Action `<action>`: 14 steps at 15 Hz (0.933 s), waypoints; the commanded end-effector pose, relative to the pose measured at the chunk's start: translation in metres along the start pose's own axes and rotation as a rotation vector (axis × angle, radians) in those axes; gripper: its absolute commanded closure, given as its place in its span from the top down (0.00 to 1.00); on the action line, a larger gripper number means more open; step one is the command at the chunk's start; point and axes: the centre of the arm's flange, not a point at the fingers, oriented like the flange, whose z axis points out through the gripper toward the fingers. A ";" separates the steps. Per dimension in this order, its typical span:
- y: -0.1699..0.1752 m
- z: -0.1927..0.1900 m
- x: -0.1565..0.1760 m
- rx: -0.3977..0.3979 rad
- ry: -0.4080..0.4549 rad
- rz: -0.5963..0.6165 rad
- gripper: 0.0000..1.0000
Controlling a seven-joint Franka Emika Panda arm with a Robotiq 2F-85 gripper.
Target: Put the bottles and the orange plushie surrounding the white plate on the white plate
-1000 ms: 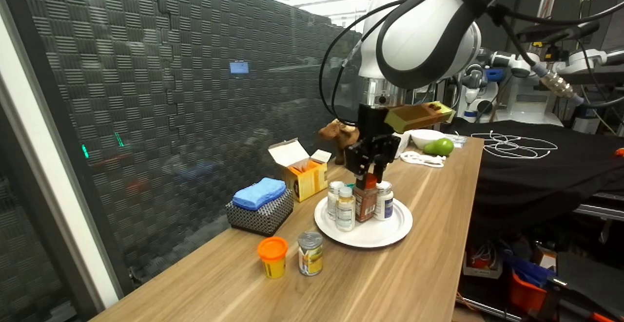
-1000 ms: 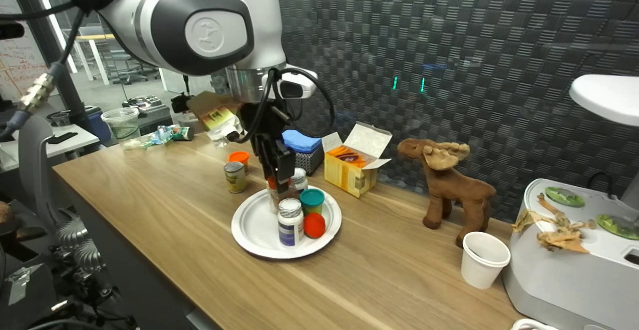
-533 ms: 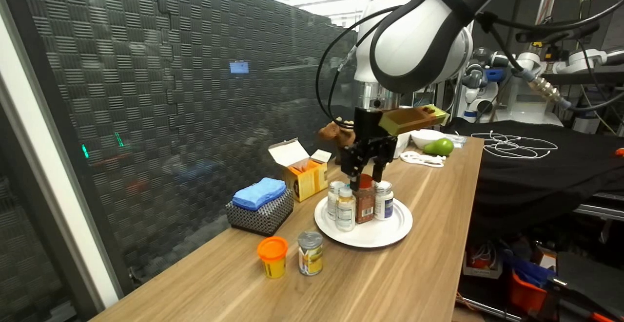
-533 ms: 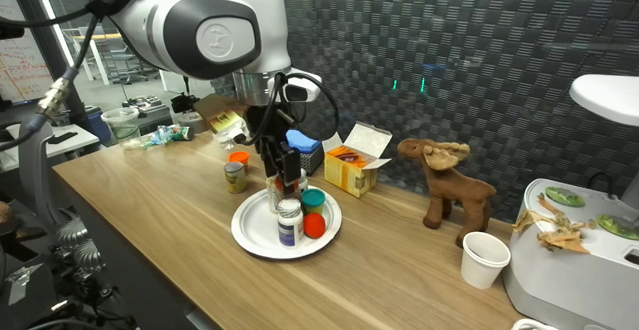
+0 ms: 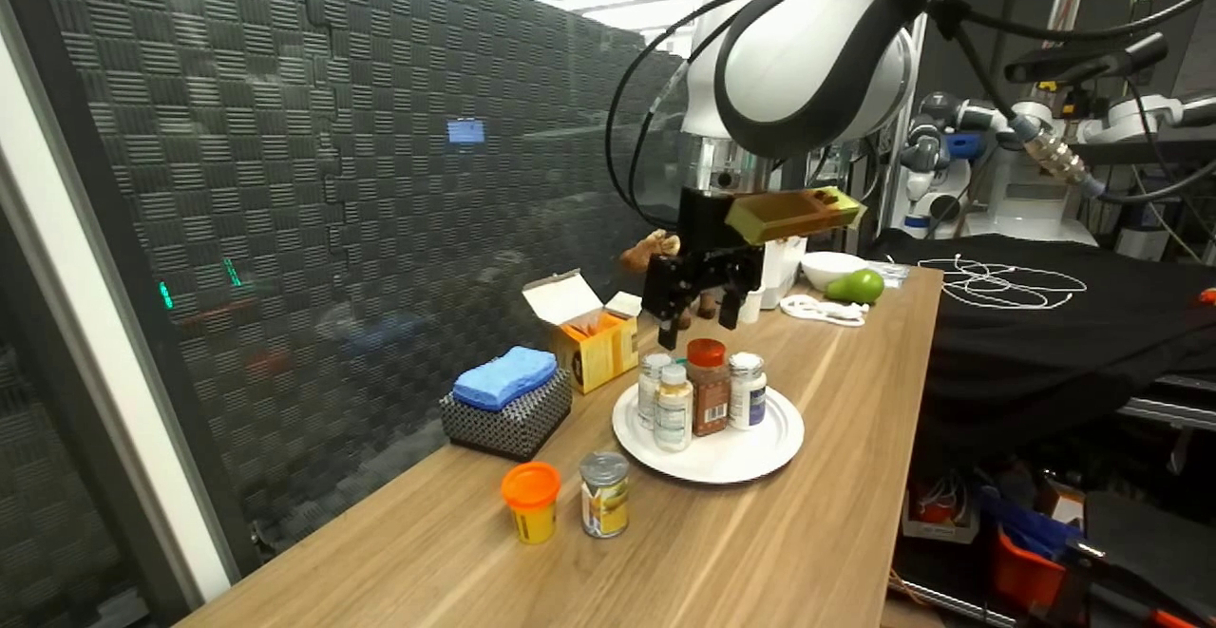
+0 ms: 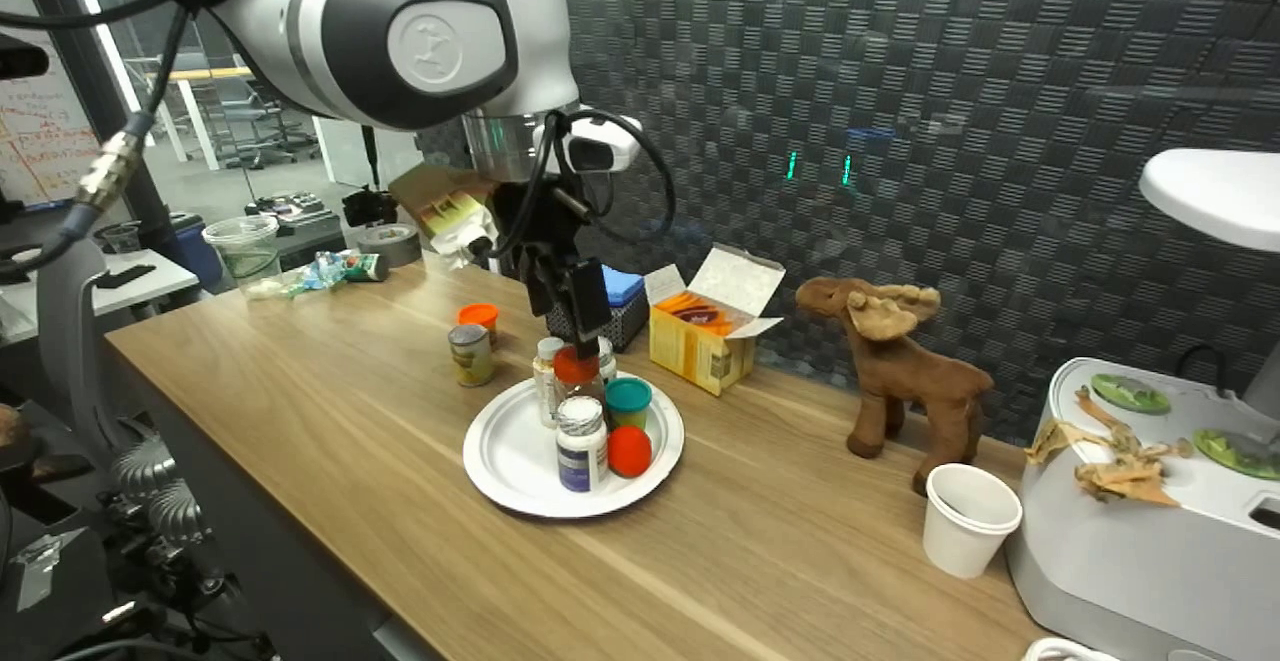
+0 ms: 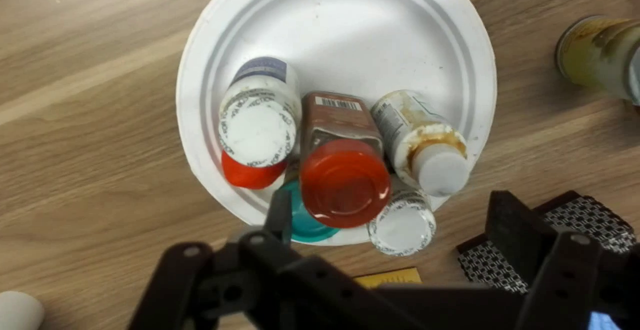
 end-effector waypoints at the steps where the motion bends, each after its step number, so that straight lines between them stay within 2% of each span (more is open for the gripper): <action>1: -0.041 -0.033 -0.008 0.002 0.044 -0.066 1.00; 4: -0.087 -0.046 -0.021 -0.011 0.047 -0.208 1.00; 8: -0.151 -0.042 -0.039 -0.023 -0.002 -0.421 1.00; 10: -0.176 -0.035 -0.046 -0.046 -0.016 -0.530 1.00; 14: -0.205 -0.014 -0.043 -0.080 0.019 -0.746 1.00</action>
